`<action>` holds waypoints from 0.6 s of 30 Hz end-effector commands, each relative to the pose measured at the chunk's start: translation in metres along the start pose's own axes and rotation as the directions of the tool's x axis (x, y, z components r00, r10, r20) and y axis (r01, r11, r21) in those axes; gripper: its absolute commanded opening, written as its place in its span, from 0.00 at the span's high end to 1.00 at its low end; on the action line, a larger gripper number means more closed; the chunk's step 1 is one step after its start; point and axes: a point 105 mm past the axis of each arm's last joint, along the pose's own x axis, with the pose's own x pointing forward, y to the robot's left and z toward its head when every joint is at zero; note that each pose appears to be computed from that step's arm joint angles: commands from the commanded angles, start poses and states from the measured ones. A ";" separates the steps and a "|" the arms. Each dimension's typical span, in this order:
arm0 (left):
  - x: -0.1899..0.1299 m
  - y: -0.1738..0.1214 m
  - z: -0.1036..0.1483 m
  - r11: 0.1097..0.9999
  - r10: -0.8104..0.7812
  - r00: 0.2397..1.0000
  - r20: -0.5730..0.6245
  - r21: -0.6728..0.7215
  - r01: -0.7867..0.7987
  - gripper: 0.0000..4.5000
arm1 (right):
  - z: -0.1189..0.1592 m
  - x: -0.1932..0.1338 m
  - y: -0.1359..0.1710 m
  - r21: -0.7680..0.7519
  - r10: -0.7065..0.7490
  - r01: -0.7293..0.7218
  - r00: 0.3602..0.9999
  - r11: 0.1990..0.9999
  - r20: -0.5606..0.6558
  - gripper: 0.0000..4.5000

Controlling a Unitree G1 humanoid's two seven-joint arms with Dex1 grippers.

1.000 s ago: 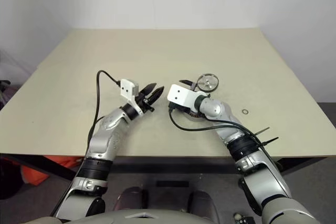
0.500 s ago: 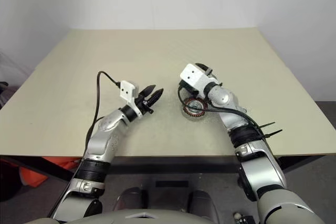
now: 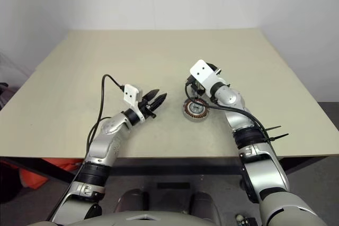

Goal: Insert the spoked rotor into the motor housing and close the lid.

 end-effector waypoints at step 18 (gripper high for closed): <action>0.004 0.009 0.018 0.998 -0.020 0.999 0.047 0.052 0.018 0.54 | 0.012 -0.044 -0.057 0.292 -0.198 0.172 0.978 0.941 0.062 0.00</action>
